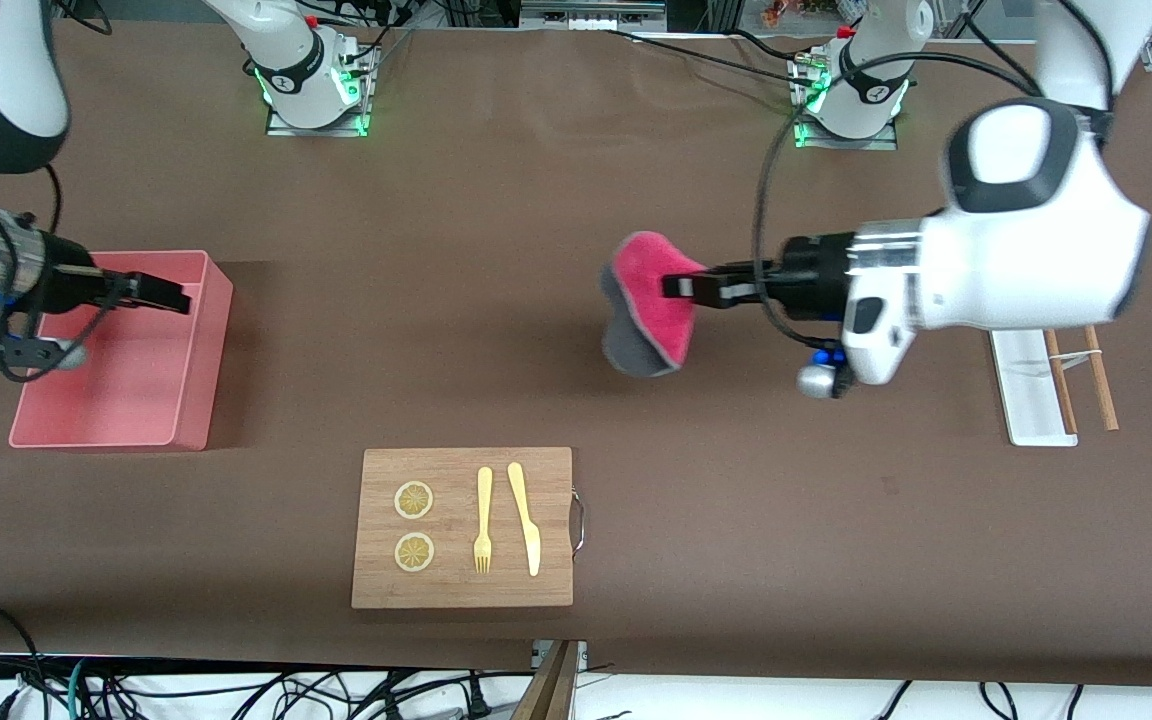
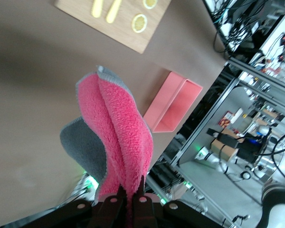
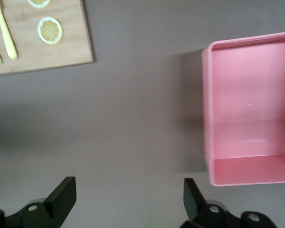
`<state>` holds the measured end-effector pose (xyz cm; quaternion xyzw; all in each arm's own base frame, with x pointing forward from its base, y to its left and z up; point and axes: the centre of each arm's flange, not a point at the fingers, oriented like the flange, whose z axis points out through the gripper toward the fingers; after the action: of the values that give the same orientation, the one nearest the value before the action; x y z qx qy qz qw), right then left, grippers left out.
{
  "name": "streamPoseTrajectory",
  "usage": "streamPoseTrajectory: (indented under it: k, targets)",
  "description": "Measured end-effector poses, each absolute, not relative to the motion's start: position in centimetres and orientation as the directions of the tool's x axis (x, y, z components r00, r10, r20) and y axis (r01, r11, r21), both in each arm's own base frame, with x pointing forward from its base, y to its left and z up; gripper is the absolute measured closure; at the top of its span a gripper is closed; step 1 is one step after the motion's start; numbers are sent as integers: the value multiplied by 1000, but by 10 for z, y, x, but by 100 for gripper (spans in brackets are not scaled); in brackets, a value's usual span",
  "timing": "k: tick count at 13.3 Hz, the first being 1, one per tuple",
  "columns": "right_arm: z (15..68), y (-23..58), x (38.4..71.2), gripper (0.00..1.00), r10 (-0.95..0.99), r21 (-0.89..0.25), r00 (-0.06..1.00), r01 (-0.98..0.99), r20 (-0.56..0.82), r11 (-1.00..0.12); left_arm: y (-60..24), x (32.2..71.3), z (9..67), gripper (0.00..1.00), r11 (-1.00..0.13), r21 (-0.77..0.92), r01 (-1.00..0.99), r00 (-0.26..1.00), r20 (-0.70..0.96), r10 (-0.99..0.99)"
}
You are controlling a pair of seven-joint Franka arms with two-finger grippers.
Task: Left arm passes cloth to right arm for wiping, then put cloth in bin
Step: 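Lift the cloth with the left gripper while the right gripper reaches over, then move the right gripper toward the cloth held by the left gripper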
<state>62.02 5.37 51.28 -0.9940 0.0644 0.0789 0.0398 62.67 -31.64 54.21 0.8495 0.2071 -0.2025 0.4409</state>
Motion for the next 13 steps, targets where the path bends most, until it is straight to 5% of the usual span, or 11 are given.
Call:
streamPoseTrajectory:
  k: [6, 13]
  targets:
    - [485, 147, 637, 0, -288, -170, 947, -310, -141, -936, -448, 590, 505, 95, -426, 676, 601, 797, -548, 255]
    - [480, 177, 647, 0, -362, -276, 924, -382, -119, -882, -471, 581, 496, 95, -395, 682, 616, 788, -550, 279]
